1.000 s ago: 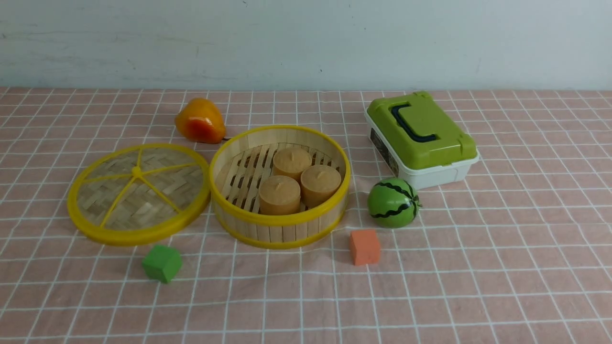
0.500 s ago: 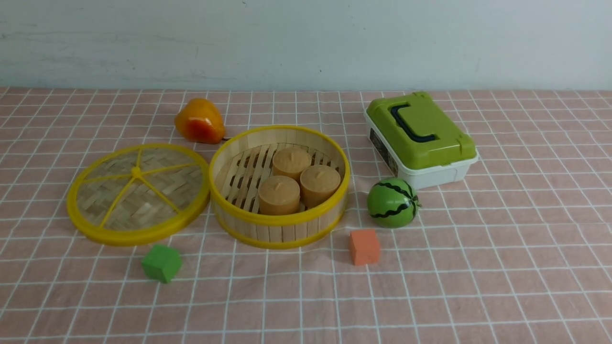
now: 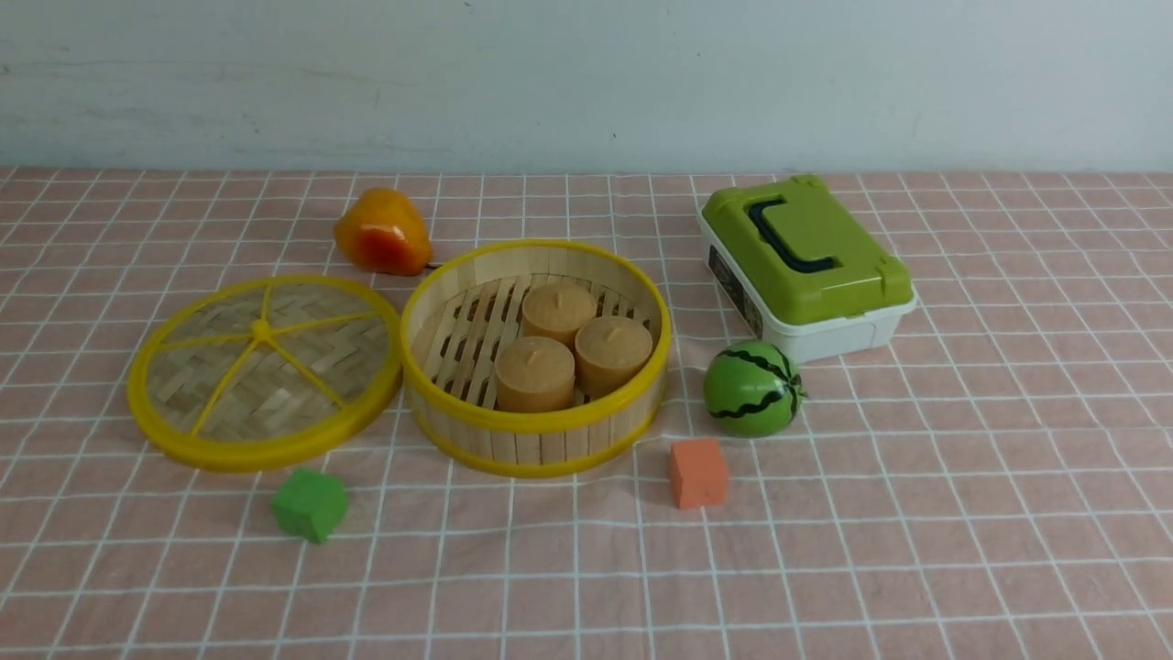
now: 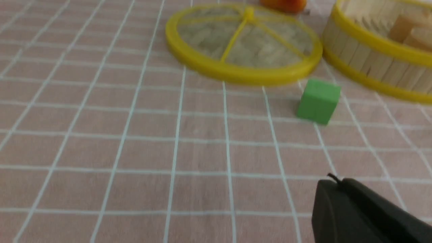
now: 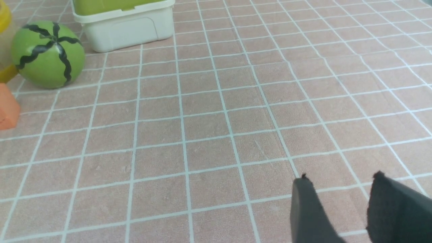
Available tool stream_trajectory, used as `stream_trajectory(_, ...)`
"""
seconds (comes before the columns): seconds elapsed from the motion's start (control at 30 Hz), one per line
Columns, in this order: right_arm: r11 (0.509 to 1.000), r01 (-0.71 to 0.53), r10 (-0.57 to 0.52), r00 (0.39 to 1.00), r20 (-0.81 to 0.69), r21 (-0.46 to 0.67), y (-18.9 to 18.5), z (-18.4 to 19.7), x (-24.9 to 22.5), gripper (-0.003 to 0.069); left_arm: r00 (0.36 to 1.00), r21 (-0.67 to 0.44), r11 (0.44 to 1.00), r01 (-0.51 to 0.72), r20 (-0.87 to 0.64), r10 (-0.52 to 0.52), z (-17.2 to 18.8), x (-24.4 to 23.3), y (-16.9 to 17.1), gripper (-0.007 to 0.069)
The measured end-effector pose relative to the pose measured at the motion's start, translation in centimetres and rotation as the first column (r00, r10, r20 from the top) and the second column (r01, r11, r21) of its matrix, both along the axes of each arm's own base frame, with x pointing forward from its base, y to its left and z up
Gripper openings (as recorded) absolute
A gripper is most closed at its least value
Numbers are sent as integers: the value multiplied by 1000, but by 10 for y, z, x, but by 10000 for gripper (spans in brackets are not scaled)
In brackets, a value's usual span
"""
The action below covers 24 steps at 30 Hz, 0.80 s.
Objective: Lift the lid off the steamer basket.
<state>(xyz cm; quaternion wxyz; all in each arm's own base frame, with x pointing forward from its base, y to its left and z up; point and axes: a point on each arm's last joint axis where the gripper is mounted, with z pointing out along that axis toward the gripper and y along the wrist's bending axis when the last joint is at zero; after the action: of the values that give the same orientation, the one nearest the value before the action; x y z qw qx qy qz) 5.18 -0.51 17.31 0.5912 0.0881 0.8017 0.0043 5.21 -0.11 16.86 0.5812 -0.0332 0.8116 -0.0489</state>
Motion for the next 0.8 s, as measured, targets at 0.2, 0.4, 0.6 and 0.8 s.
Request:
stream_trajectory(0.2,1000,0,0,1000,0,0,0,0,0,241,999,45,998,35,-6,-35,-1,0,-2,-13)
stream_trajectory(0.4,1000,0,0,1000,0,0,0,0,0,241,999,41,998,36,-6,-36,-1,0,-2,-13)
stream_trajectory(0.6,1000,0,0,1000,0,0,0,0,0,241,999,24,999,37,-7,-37,-1,0,-3,-13)
stream_trajectory(0.8,1000,0,0,1000,0,0,0,0,0,241,999,24,999,37,-7,-37,-1,0,-3,-13)
